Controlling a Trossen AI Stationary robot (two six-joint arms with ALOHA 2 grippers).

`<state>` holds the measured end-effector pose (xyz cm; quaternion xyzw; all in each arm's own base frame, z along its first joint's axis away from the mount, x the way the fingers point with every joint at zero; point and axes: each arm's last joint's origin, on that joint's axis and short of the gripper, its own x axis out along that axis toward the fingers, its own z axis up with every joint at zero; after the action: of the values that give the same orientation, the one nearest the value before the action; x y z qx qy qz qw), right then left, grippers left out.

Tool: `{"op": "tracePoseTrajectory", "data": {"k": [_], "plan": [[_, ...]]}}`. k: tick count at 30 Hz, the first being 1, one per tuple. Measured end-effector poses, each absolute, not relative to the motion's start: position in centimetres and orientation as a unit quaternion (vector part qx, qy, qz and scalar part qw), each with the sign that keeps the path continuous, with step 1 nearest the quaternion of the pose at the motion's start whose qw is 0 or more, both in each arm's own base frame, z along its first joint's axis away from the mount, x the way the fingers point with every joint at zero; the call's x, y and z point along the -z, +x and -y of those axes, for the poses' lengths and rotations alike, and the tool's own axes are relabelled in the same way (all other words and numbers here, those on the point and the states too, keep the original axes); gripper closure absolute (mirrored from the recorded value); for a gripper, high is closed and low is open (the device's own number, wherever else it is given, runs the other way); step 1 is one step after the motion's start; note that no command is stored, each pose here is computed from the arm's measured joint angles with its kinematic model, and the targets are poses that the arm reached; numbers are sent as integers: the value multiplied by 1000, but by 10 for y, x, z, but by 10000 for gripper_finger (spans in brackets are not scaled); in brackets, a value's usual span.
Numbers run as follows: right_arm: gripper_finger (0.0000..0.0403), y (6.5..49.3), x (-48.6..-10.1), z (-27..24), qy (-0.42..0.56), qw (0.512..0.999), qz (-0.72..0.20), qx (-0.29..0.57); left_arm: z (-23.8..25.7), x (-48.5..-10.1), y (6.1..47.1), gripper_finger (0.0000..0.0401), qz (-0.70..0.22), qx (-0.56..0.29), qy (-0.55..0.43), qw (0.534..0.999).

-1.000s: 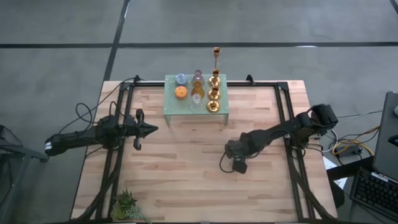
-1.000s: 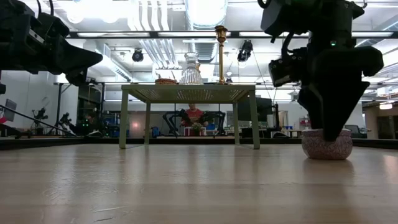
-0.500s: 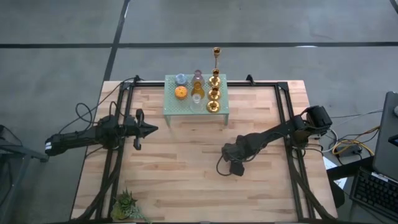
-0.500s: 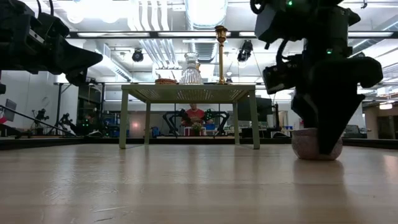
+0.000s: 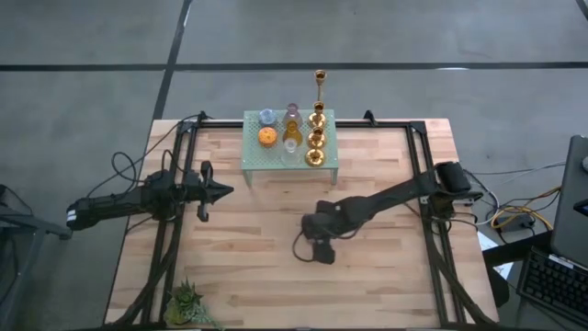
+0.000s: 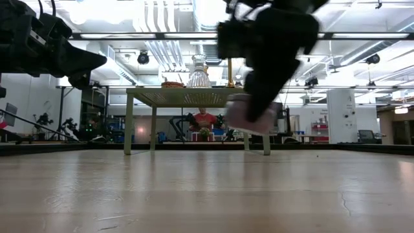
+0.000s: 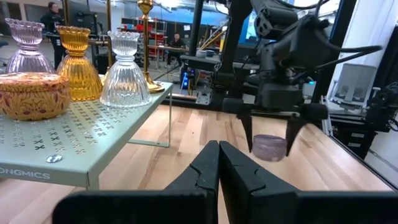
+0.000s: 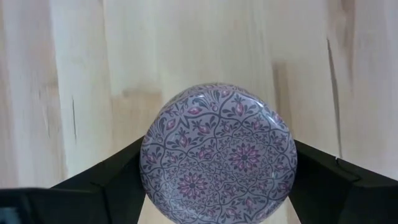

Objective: Pick & Place candle stick holders
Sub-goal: Put the pink patterned scented candle on the shelf aligned with the pink patterned scented candle

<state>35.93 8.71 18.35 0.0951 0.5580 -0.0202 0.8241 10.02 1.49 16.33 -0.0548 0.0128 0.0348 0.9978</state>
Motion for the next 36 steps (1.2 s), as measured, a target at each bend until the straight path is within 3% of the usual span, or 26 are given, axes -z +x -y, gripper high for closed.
{"op": "tracePoseTrajectory", "data": {"k": [18,36], "plan": [[92,458,-168,-48,1,806,-592,-8,-15,-163,100,387,-14,-35,-55,998],[92,487,-163,-51,-31,808,-587,-45,-15,-163,100,387,-14,-37,-55,998]]}}
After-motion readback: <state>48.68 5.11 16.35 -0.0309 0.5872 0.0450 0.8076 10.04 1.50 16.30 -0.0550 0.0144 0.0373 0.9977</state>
